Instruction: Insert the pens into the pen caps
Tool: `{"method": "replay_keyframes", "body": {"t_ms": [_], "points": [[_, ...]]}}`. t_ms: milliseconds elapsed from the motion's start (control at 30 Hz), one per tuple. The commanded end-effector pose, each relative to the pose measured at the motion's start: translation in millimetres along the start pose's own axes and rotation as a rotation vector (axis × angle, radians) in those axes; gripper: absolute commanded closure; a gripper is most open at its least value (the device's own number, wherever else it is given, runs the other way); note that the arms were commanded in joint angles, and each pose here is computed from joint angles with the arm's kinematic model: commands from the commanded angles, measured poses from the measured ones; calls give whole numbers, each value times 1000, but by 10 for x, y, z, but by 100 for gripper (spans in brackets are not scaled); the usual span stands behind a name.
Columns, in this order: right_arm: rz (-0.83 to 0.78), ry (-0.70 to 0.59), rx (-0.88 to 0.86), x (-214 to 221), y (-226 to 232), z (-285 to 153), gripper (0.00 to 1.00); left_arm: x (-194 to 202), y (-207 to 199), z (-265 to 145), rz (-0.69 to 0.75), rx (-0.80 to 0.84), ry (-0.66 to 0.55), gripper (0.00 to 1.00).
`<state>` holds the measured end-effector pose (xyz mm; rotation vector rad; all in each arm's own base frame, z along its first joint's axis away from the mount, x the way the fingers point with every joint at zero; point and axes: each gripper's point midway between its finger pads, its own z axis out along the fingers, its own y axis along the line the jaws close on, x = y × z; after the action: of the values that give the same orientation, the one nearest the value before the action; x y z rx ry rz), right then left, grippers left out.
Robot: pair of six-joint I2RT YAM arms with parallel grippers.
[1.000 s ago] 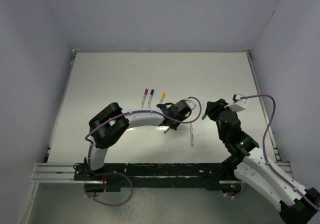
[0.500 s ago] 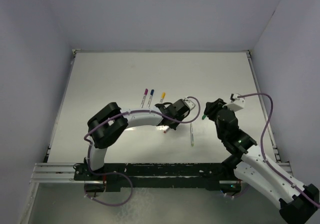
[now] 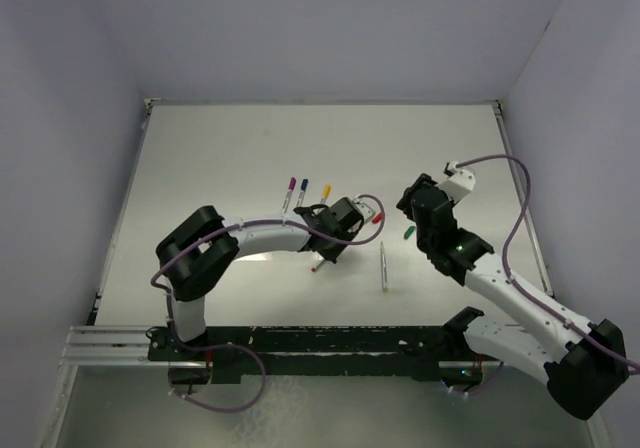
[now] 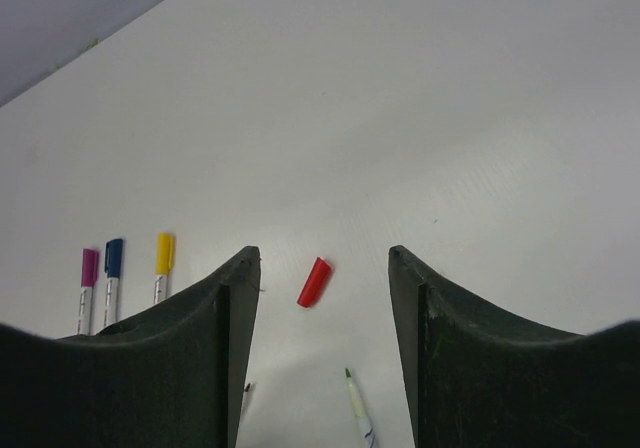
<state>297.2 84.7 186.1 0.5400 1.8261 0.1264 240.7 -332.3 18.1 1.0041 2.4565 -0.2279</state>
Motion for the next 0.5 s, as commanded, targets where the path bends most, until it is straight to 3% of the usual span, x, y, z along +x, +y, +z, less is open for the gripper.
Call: {"method": "replay_keyframes", "body": {"t_ms": [0, 467], "points": [[-1, -4, 34, -124, 145, 134, 45, 82, 96, -189, -31, 5, 4, 100], [-102, 396, 44, 885, 277, 698, 49, -270, 172, -857, -65, 50, -321, 100]]}}
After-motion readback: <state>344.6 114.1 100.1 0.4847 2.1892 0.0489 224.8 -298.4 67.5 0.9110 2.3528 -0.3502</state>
